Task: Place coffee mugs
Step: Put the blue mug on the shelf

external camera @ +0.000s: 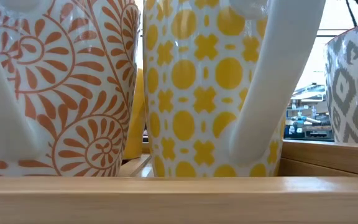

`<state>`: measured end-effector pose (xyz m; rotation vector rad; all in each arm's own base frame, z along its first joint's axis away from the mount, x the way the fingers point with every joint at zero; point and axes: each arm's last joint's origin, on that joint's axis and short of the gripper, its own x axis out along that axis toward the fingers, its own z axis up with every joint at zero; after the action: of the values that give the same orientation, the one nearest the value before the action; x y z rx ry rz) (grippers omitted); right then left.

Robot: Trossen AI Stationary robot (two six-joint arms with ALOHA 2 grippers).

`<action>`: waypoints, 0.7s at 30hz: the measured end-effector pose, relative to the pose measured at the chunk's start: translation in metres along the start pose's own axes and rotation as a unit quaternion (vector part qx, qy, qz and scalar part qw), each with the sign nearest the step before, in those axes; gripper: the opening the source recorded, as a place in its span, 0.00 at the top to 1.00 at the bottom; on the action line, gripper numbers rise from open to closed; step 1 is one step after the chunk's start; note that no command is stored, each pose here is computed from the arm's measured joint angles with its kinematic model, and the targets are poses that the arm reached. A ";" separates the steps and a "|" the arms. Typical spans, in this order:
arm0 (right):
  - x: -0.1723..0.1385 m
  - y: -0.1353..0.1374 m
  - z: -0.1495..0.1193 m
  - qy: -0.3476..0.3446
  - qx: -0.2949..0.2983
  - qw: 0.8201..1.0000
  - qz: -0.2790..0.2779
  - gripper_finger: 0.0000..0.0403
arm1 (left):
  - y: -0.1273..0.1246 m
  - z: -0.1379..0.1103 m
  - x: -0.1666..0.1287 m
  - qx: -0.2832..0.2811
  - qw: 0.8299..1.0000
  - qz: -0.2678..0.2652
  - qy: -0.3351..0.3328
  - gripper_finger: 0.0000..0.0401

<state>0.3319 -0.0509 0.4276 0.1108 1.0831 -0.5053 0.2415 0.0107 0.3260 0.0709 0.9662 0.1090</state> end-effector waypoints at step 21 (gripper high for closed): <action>-0.013 0.014 -0.095 -0.037 0.081 0.994 -0.059 0.69 | 0.003 0.031 0.003 -0.001 0.989 0.011 -0.144 0.45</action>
<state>0.2558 -0.0028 0.3917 0.1697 0.9786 -0.6991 0.2681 0.0139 0.3416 0.0921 0.6763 0.1168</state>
